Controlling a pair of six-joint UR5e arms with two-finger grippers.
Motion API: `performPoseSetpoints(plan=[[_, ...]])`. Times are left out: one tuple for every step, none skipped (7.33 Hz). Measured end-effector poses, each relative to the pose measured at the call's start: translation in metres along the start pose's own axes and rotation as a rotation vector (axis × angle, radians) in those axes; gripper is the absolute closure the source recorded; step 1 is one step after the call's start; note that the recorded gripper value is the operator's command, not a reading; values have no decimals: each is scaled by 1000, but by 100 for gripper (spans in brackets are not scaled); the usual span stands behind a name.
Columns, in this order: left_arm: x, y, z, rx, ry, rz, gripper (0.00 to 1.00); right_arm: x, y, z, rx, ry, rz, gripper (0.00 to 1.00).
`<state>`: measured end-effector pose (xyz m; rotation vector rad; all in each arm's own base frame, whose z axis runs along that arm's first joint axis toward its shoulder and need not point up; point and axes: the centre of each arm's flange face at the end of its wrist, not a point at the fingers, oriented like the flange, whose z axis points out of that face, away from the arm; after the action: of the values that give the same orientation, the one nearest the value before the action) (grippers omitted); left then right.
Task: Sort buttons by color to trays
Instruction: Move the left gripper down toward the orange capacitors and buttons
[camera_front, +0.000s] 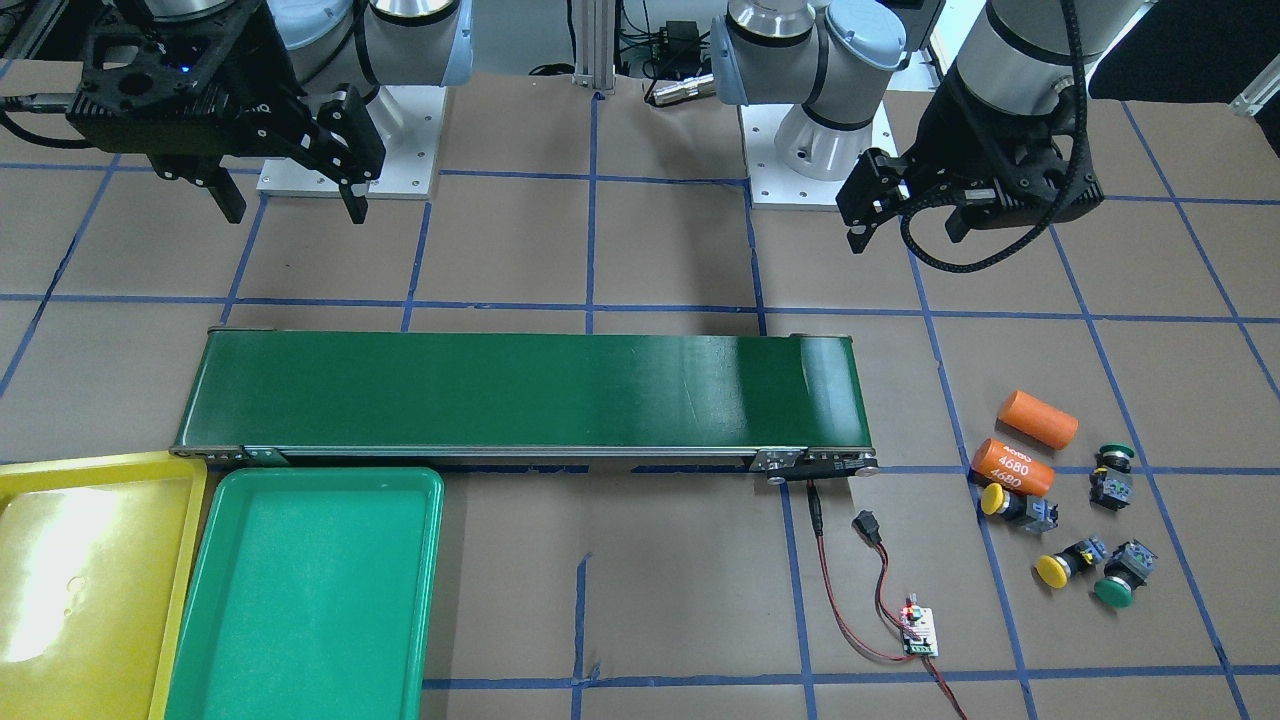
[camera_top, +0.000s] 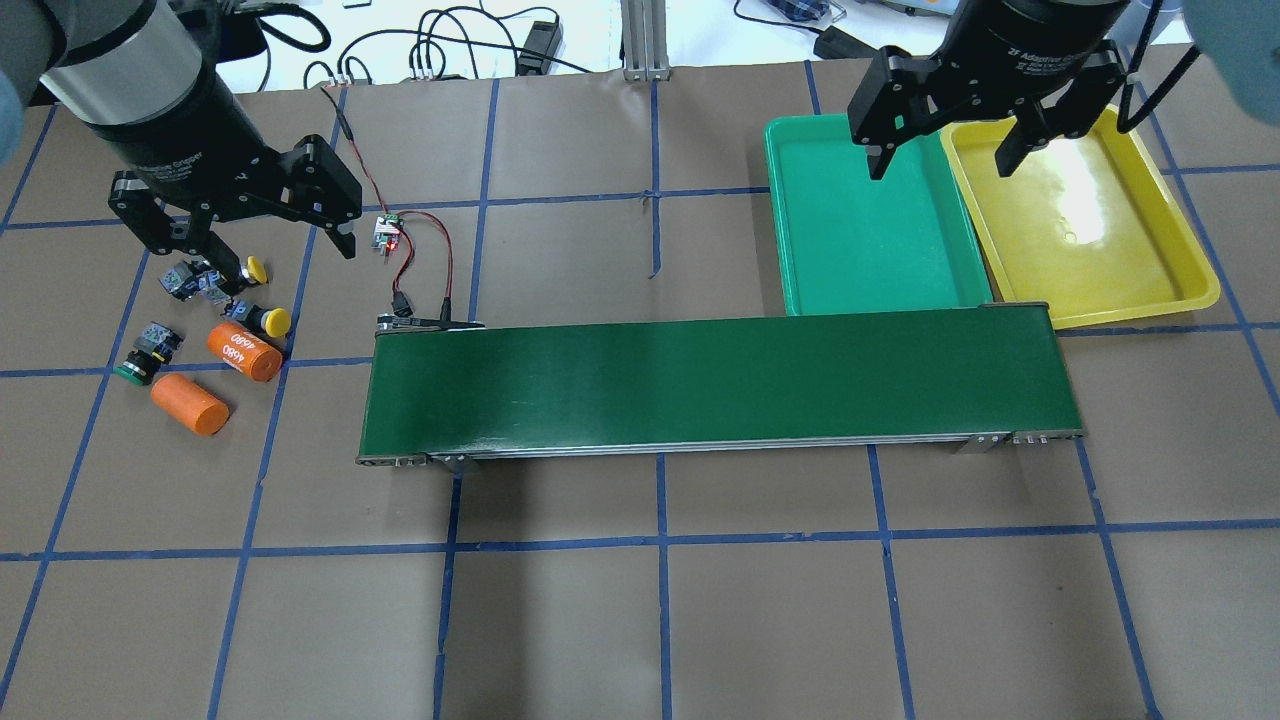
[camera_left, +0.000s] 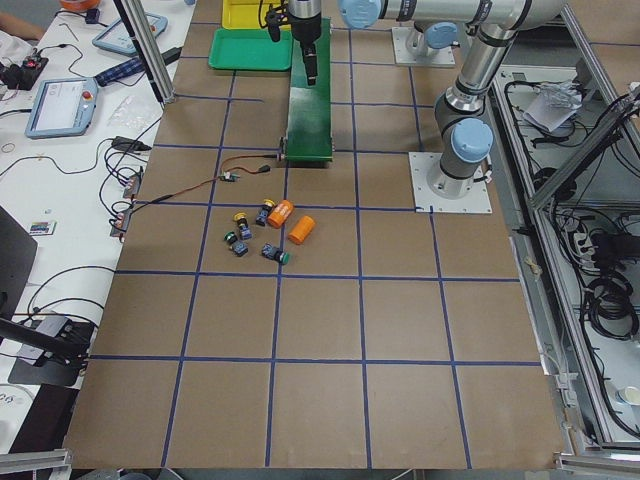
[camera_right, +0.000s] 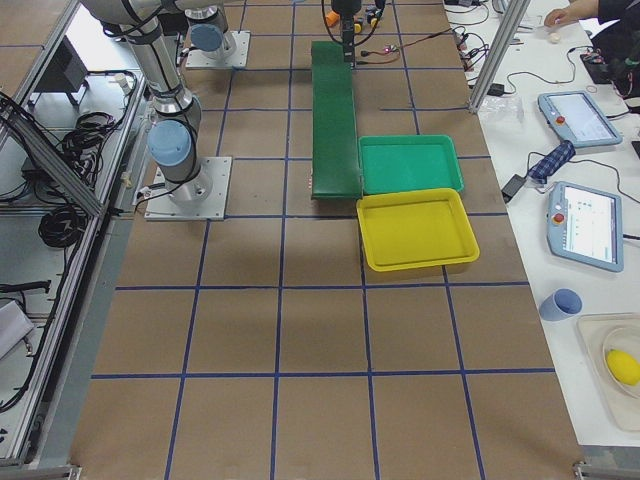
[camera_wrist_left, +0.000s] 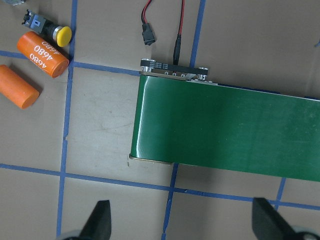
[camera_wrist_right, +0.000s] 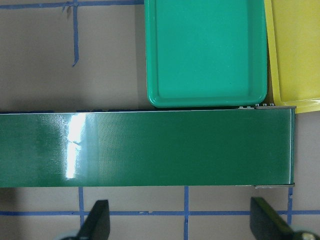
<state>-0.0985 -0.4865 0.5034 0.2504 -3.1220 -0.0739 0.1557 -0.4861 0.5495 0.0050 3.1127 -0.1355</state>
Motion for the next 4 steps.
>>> performPoseSetpoints(plan=[[0,0,-1,3,0,0,0,-1,0,0,0,0,-1,0],[-2,0,-2,3,-2,-2,0,-1,1,1,-2,1,-3,0],[-8,-3,3,-4,-6,-10,0,-2,1,1,-3,2,-4,0],[-21,-8,11,-19,-12,-30,0,-2,2,2,-4,3,-5,0]])
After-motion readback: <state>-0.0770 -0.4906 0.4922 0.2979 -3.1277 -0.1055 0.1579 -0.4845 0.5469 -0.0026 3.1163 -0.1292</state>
